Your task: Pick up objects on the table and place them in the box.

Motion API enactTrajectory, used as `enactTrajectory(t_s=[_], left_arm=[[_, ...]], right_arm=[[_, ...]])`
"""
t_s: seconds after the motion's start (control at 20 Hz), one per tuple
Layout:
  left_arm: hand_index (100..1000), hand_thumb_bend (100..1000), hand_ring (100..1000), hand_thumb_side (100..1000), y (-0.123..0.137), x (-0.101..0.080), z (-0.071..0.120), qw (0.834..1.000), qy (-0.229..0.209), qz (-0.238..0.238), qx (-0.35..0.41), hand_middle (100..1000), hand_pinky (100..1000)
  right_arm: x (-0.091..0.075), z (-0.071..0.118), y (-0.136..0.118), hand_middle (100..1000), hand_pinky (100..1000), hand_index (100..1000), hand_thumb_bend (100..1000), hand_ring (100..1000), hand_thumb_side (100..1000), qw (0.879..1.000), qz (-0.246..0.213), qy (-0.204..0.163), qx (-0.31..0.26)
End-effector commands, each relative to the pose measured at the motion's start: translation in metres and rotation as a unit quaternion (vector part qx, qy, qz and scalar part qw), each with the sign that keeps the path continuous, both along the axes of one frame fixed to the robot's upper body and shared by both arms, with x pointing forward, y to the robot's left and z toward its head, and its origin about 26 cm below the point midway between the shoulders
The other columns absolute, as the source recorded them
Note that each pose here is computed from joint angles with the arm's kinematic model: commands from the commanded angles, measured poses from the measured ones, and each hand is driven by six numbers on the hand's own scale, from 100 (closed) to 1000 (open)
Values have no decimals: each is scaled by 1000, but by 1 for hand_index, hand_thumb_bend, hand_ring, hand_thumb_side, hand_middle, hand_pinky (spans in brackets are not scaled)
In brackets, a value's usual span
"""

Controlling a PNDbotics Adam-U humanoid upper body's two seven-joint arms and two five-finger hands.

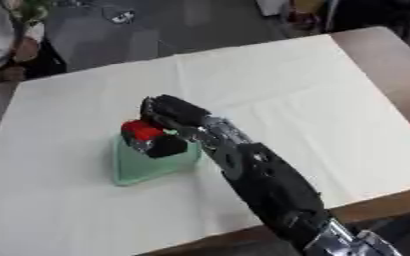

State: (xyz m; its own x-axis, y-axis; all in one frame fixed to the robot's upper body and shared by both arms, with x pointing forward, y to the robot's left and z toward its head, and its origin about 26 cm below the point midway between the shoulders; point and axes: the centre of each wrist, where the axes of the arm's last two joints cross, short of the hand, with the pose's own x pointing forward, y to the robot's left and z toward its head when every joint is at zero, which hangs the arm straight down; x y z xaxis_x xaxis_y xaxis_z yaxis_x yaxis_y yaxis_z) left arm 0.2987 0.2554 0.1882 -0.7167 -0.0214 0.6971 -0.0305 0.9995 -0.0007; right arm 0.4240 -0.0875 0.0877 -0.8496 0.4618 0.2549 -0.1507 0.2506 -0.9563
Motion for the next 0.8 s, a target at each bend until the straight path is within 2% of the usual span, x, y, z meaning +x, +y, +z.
enactTrajectory(t_s=[0.05, 0.1, 0.15, 0.2, 0.3, 0.4, 0.5, 0.8], left_arm=[[896, 341, 738, 900, -3, -1, 11, 1000, -22, -8, 1, 856, 643], [896, 341, 738, 900, -3, -1, 11, 1000, -22, -9, 1, 856, 643], [896, 341, 738, 900, -4, -1, 12, 1000, -22, -10, 0, 856, 643], [895, 342, 738, 900, -4, -1, 12, 1000, -23, -10, 0, 855, 642], [896, 342, 738, 900, -4, -1, 12, 1000, -23, -11, -2, 855, 642], [896, 342, 738, 900, -5, -1, 12, 1000, -23, -13, -2, 856, 642], [895, 343, 739, 900, -5, 0, 12, 1000, -24, -13, -4, 856, 642], [895, 344, 739, 900, -5, 0, 12, 1000, -25, -13, -4, 855, 642]], right_arm=[[5, 4, 4, 442, 100, 426, 100, 423, 922, 1000, -12, -29, 3], [7, 1, 3, 730, 510, 726, 100, 732, 992, 999, -16, -33, -11], [8, -1, 2, 684, 445, 686, 100, 681, 984, 999, -18, -38, -25], [9, -1, 2, 801, 675, 802, 100, 826, 996, 998, -19, -45, -34], [11, -2, 1, 896, 806, 879, 127, 925, 993, 997, -19, -56, -48], [12, -4, 0, 939, 876, 921, 169, 979, 992, 996, -21, -64, -59], [14, -8, -2, 970, 905, 946, 177, 998, 1000, 995, -25, -67, -69], [15, -15, -6, 993, 926, 973, 199, 995, 1000, 993, -33, -69, -86]])
